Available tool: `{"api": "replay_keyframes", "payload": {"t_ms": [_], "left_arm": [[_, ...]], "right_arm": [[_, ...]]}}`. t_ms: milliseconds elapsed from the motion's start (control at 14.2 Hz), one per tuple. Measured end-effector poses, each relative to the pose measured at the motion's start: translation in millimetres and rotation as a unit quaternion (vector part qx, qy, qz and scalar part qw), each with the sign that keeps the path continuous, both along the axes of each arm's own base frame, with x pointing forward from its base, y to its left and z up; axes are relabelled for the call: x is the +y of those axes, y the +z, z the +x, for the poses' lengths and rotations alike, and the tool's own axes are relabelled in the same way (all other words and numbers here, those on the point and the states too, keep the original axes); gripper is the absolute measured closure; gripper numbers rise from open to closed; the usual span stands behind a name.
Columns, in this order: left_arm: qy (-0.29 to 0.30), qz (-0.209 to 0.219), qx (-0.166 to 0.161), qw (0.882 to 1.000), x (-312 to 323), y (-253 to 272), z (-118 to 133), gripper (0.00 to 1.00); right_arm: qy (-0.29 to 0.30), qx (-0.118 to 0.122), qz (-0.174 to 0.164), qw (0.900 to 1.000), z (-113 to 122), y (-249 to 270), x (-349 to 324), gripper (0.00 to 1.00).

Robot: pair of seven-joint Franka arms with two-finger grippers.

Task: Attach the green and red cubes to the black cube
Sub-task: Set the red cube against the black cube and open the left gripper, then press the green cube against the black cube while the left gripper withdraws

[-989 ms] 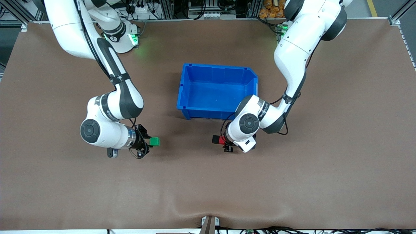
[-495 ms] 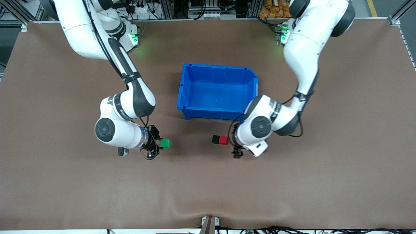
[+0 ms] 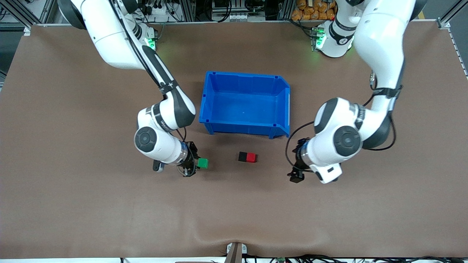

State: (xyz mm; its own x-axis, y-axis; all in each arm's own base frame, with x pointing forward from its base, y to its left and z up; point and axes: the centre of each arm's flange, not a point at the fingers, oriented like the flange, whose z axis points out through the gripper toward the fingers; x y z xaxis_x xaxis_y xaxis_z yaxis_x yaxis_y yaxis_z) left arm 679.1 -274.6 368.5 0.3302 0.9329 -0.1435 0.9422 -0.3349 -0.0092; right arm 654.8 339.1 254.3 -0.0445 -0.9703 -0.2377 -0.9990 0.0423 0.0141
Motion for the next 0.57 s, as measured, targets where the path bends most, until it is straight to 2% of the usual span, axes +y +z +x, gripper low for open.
{"api": "replay_keyframes", "payload": {"t_ms": [212,565], "left_arm": [[-0.072,-0.001,-0.017,0.997,30,29,-4,0.0],[-0.176,0.001,-0.027,0.984,73,54,-13,0.0]], "right_arm": [[-0.009,-0.002,0.001,1.0,-8,-14,27,0.61],[-0.006,0.007,-0.003,1.0,-22,-38,59,0.61]]}}
